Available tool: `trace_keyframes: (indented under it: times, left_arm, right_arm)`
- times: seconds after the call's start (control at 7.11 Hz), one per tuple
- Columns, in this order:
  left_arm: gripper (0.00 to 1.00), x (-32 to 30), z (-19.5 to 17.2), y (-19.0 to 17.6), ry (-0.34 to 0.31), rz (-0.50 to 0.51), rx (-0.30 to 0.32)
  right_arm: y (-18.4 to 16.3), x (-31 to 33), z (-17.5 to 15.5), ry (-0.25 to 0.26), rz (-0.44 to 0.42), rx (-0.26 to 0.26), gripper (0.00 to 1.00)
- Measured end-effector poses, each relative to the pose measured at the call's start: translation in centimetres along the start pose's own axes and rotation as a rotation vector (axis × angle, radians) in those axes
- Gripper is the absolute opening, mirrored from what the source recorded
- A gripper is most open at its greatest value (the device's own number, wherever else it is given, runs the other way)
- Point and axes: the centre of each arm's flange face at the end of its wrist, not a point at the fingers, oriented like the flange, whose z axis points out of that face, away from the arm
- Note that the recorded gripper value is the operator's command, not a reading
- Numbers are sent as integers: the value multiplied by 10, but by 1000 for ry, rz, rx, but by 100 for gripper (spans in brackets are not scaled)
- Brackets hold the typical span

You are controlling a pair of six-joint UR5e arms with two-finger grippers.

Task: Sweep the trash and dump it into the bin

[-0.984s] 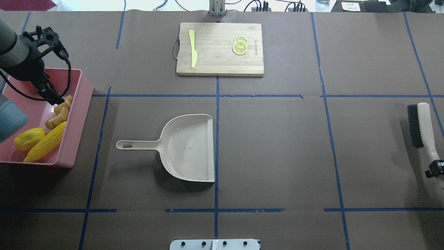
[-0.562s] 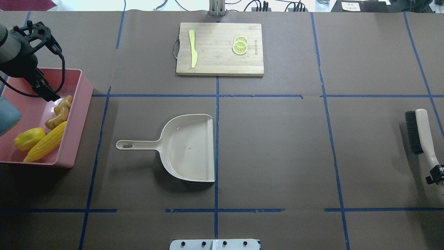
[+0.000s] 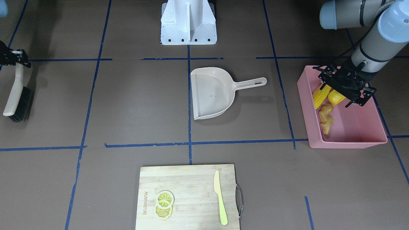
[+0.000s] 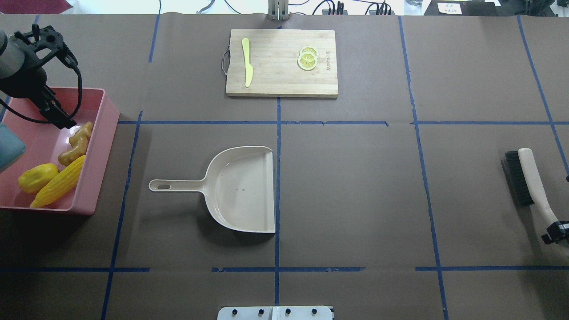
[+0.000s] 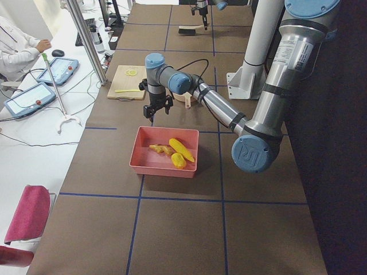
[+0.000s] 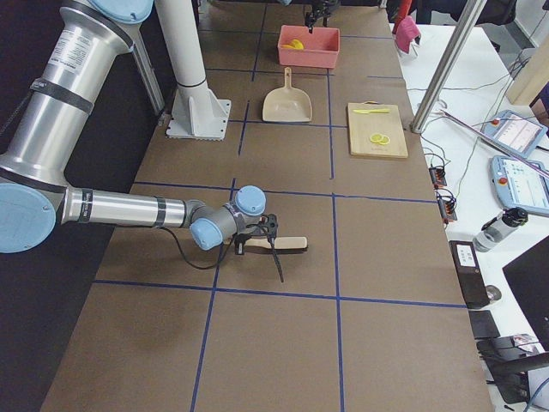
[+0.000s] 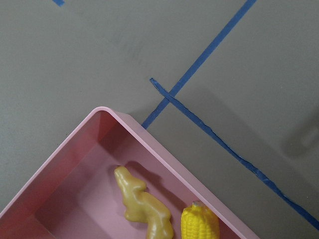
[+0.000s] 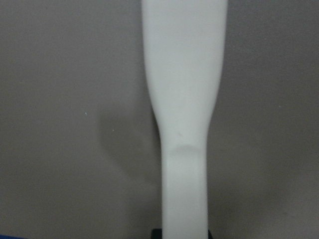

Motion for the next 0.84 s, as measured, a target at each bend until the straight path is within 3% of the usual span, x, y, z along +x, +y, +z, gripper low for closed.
trace_keyframes:
  times: [0.14, 0.28, 0.84]
  left_arm:
    - [100, 1, -1, 0, 0, 1, 2]
    - [100, 1, -1, 0, 0, 1, 2]
    - [100, 1, -1, 0, 0, 0, 3]
  right_arm:
    - [2, 0, 2, 2, -18, -8, 69]
    - [3, 1, 3, 4, -23, -12, 100]
    - [2, 1, 0, 3, -23, -1, 100]
